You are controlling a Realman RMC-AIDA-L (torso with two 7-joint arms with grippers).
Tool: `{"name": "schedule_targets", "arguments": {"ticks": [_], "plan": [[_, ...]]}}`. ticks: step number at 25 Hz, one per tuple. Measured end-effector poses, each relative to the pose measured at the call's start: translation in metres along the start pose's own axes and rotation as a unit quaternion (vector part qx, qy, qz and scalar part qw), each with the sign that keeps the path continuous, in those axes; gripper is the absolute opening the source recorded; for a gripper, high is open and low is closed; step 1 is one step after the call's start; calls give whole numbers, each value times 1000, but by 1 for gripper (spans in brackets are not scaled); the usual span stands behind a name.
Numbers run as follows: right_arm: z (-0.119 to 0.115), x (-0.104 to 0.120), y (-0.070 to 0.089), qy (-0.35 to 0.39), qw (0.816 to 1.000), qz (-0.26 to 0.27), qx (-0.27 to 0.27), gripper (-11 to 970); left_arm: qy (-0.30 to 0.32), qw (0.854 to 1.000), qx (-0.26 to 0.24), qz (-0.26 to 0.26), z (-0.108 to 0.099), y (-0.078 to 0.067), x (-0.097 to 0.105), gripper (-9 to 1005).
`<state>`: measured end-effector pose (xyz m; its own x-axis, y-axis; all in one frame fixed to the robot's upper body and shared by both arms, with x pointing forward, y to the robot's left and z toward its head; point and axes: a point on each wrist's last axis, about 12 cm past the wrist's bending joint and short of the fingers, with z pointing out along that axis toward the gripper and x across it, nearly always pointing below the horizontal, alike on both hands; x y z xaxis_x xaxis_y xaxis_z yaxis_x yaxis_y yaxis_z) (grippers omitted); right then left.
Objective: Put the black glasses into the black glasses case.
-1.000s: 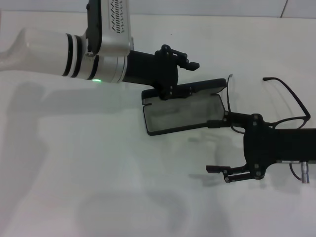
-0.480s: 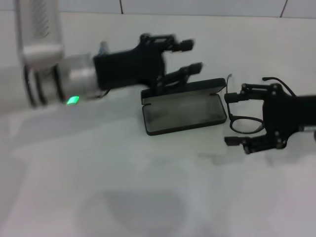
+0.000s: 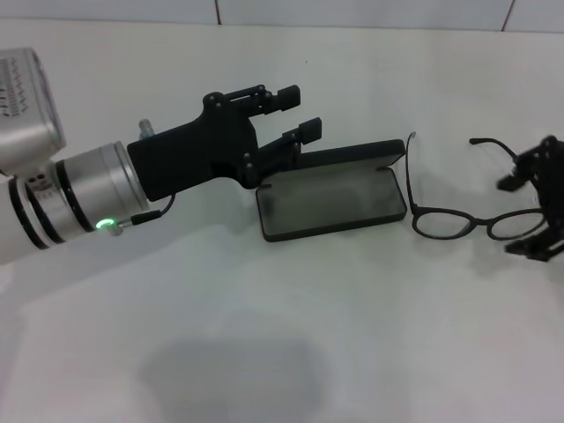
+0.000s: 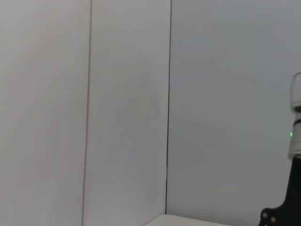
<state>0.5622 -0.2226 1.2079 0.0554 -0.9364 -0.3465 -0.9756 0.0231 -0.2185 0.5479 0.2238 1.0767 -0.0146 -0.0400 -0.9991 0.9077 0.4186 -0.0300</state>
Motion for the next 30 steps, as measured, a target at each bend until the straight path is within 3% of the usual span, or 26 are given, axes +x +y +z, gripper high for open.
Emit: {"name": "schedule_targets", "arguments": {"ticks": [5,12,23,30], "plan": [[15,-3,-4,55,998,12,-10,780,-2,1000,-2,-5,1,-2,2,482],[47,-10,-12,65,998,-6,0,757,9,1000,-8,-6,2,-2,6,484],[69,-16,-17,71,997,-26,-10,561,9,1000,-9,-3,2,-2,7,485],[69,-13,-15,66,997,-27,-14,307,8,1000,-10,-1,2,-2,7,485]]}}
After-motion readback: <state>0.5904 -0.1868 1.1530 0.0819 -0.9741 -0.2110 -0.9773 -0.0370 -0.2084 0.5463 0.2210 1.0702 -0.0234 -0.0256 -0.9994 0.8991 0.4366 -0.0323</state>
